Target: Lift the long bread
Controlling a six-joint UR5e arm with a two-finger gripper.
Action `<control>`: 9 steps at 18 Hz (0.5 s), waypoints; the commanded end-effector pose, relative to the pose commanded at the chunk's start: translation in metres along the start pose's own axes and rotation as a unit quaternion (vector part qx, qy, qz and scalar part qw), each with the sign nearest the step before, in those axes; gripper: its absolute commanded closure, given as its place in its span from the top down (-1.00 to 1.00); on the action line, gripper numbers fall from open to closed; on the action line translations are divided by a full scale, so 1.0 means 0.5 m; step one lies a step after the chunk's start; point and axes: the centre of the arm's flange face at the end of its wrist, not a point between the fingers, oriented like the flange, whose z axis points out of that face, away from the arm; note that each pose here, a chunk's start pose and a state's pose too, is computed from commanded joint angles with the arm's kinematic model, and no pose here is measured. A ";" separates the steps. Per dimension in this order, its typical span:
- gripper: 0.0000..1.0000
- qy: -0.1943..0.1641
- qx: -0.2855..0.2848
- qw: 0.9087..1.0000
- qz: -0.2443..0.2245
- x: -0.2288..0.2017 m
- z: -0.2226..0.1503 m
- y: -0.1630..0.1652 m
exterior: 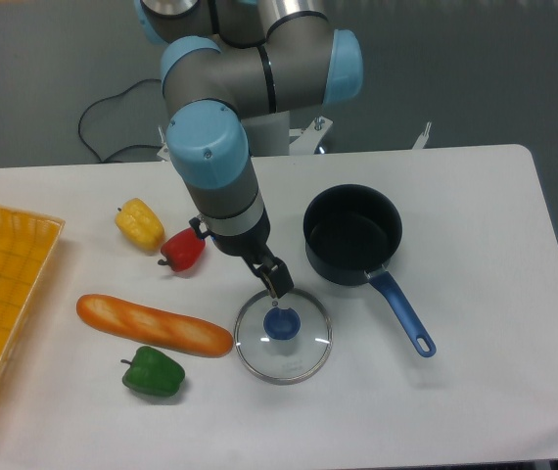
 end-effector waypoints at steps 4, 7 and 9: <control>1.00 0.002 0.002 1.000 0.001 0.001 0.002 -0.003; 1.00 0.008 0.012 1.000 0.001 0.003 0.005 -0.007; 1.00 0.009 0.013 1.000 0.002 0.006 0.015 -0.010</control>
